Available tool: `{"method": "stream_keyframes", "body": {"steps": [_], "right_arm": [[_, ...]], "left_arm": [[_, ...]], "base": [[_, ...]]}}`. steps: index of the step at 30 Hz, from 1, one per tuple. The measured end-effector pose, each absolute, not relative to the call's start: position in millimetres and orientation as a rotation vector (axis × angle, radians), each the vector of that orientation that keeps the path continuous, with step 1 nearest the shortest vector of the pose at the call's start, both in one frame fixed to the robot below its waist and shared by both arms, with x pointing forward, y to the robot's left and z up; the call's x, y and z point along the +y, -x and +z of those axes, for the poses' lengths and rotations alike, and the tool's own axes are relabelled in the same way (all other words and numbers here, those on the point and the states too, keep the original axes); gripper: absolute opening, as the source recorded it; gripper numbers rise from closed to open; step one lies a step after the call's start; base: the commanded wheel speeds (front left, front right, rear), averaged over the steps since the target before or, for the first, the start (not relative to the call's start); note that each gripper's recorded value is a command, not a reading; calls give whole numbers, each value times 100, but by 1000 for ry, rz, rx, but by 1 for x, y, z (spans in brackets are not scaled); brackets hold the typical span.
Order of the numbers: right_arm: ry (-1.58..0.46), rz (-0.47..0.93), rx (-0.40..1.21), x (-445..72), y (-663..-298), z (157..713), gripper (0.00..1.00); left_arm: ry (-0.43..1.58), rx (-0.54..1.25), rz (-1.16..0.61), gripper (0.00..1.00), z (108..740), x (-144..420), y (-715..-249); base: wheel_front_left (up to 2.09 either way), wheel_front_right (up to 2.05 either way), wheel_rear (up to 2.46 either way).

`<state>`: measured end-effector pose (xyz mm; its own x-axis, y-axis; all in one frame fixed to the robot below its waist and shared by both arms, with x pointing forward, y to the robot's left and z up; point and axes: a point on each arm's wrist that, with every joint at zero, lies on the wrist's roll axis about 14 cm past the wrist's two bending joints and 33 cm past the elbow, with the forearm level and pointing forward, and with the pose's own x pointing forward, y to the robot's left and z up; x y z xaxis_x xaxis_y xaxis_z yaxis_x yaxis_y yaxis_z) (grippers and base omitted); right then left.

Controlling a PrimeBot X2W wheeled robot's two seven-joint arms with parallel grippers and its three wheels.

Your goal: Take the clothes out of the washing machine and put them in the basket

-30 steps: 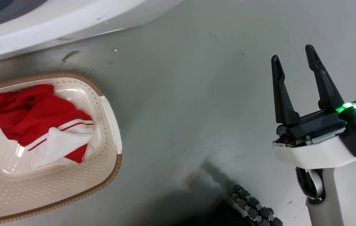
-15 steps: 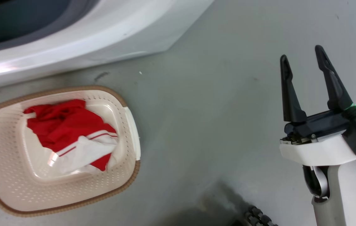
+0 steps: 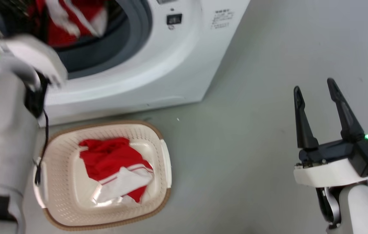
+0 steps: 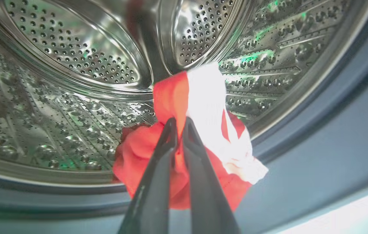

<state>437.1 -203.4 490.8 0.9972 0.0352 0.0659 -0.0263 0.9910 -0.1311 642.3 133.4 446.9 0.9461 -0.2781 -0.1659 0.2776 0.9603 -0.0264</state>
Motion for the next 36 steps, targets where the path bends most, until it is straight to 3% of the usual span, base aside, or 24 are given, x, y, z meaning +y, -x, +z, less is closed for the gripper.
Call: {"method": "stream_keyframes", "body": {"steps": [8,21,28,36], "right_arm": [[109,57,-127,-191,-419,516,100],[91,126,-202,-164,-401,543,100],[82,160,-219,-152,-400,548,100],[79,172,-190,-148,-408,536,100]], "left_arm": [[-8,64,-296,0,482,146,-575],[-26,-312,-257,0,607,159,-473],[4,-271,-265,0,610,154,-432],[57,-6,-261,0,527,152,-415]], "base": [[0,0,0],[0,0,0],[0,0,0],[0,0,0]]}}
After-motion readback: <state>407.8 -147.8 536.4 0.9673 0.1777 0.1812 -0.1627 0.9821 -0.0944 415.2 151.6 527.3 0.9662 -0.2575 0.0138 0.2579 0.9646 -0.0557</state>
